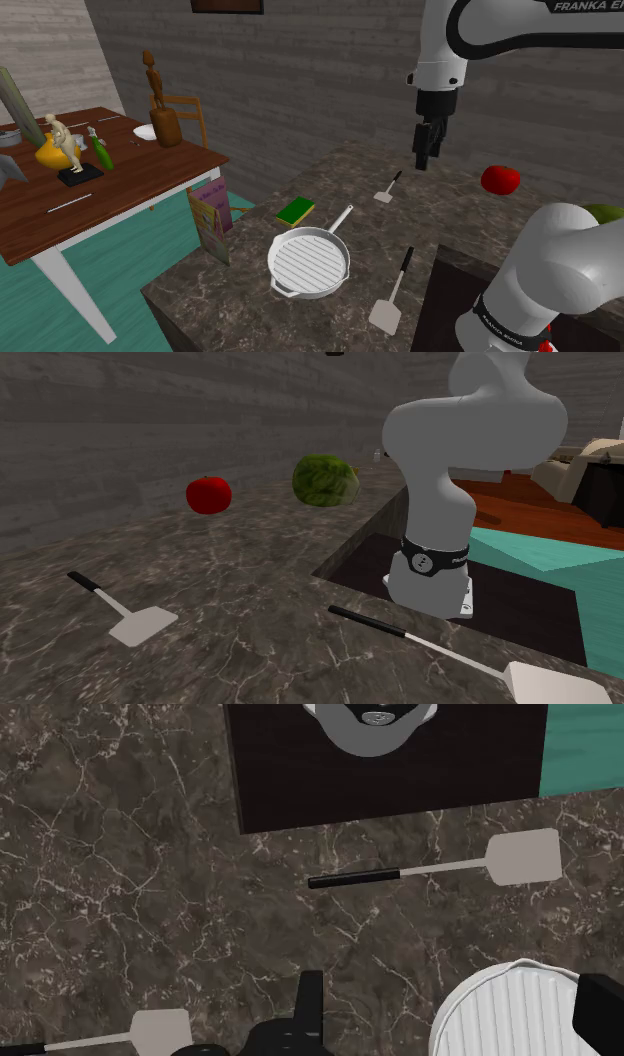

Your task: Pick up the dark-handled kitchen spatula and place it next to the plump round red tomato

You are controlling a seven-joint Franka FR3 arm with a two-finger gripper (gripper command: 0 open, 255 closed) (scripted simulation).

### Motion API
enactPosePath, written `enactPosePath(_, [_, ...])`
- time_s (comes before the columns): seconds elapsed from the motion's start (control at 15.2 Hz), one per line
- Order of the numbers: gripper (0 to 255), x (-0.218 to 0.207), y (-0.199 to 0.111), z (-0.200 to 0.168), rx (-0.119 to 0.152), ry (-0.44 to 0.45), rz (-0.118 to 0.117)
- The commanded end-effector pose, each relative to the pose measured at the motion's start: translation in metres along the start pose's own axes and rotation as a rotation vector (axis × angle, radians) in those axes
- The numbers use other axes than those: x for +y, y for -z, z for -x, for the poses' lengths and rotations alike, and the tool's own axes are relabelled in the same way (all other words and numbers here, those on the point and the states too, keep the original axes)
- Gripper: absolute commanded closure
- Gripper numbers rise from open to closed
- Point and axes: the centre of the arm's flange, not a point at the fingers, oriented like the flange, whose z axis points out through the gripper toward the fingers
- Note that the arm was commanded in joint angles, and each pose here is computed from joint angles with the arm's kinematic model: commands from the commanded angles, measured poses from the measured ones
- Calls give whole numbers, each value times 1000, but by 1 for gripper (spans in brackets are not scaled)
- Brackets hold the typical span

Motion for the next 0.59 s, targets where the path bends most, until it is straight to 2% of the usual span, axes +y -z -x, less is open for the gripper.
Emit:
enactPosePath(0.0, [0,0,0,0,0,0,0])
enactPosePath(0.53, [0,-54,-92,52,136,-486,51])
